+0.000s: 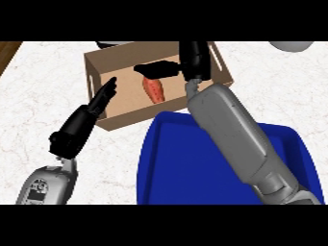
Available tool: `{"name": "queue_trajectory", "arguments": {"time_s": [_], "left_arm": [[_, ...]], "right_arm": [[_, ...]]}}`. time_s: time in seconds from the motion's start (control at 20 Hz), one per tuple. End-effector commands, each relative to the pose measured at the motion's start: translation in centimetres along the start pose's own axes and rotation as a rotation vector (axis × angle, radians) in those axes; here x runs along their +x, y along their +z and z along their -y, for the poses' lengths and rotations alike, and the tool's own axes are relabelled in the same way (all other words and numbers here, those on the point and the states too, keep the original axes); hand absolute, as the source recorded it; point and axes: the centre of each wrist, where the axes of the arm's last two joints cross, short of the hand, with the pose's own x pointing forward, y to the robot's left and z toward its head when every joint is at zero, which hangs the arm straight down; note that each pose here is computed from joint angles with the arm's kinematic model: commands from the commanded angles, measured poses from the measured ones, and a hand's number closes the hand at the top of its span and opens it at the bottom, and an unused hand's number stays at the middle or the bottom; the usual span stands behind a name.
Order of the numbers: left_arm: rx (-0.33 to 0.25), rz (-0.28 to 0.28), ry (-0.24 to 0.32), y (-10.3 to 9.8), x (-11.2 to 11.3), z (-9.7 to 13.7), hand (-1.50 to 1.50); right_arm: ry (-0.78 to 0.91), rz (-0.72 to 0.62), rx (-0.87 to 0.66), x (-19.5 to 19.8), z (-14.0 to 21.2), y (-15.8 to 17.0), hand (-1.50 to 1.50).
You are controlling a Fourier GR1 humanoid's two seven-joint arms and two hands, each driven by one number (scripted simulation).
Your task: Pick the sweet potato from the tray and place it in the cardboard box
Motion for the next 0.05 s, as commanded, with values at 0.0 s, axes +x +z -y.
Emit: {"name": "queue_trajectory", "arguments": {"time_s": [0.0], "left_arm": [[0.003,-0.065,0.022,0.63,-1.40,0.94,0.00]], "right_arm": [[-0.193,0.002,-0.068,0.15,2.81,-0.60,-1.50]]}}
